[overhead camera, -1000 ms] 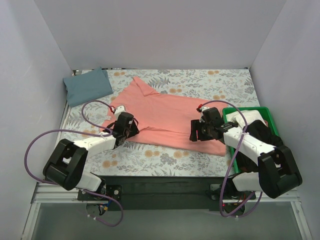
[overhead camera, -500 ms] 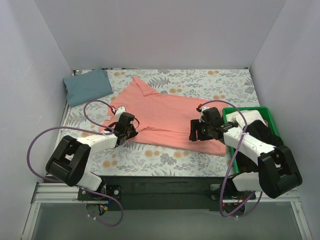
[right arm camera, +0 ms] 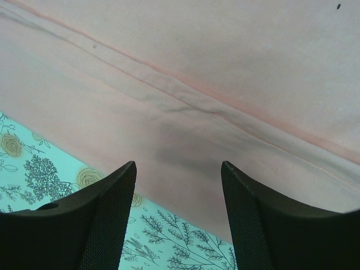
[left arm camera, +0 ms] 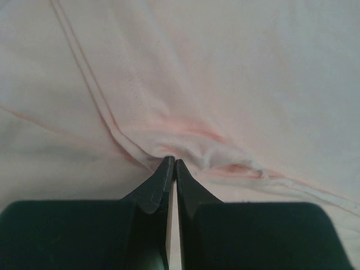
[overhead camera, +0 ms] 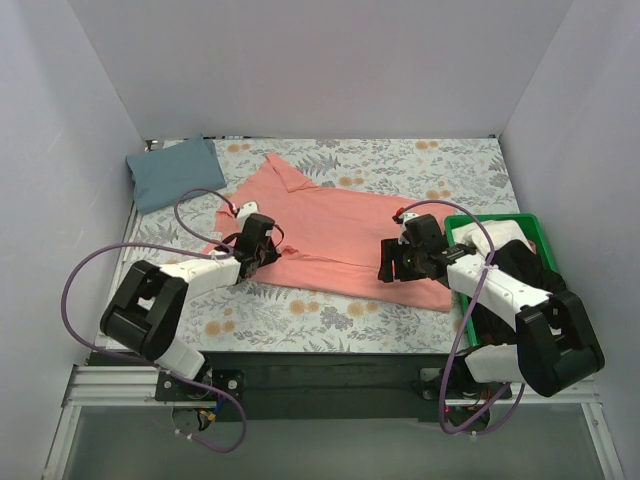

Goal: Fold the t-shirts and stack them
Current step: Fold the tshirt

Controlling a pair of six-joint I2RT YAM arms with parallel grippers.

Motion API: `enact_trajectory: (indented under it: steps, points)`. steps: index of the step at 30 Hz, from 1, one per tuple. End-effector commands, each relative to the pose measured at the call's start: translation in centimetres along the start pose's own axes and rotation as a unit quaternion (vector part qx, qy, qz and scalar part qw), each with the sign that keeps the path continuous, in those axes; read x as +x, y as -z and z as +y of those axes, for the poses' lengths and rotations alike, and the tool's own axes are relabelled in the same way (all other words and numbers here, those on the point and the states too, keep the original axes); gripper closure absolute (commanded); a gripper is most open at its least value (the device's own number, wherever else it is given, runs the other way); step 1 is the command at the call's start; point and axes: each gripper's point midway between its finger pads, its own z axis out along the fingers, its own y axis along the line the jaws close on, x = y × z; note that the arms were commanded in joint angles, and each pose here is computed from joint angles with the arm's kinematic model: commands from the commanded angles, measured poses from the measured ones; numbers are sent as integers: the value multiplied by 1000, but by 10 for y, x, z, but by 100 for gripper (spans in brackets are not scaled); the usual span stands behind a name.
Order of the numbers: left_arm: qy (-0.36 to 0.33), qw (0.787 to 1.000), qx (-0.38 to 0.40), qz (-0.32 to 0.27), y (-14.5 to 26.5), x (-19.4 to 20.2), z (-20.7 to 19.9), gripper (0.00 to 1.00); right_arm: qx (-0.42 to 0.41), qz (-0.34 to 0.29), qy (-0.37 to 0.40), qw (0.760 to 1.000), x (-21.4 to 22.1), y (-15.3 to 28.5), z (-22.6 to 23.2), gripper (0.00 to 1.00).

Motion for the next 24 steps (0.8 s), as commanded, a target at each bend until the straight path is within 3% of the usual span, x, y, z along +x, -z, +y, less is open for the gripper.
enact_trajectory:
  steps: [1,11,24]
  points:
    - [-14,998,36,-44,-2,-36,-32,100,-3,-15,7,1000,-8,1,3,31]
    - [-81,995,57,-25,-44,-48,-70,100,7,-9,7,1000,-9,-5,-1,31]
    - [-87,991,97,-28,-47,-57,-94,100,13,-10,4,1000,-10,-6,-2,31]
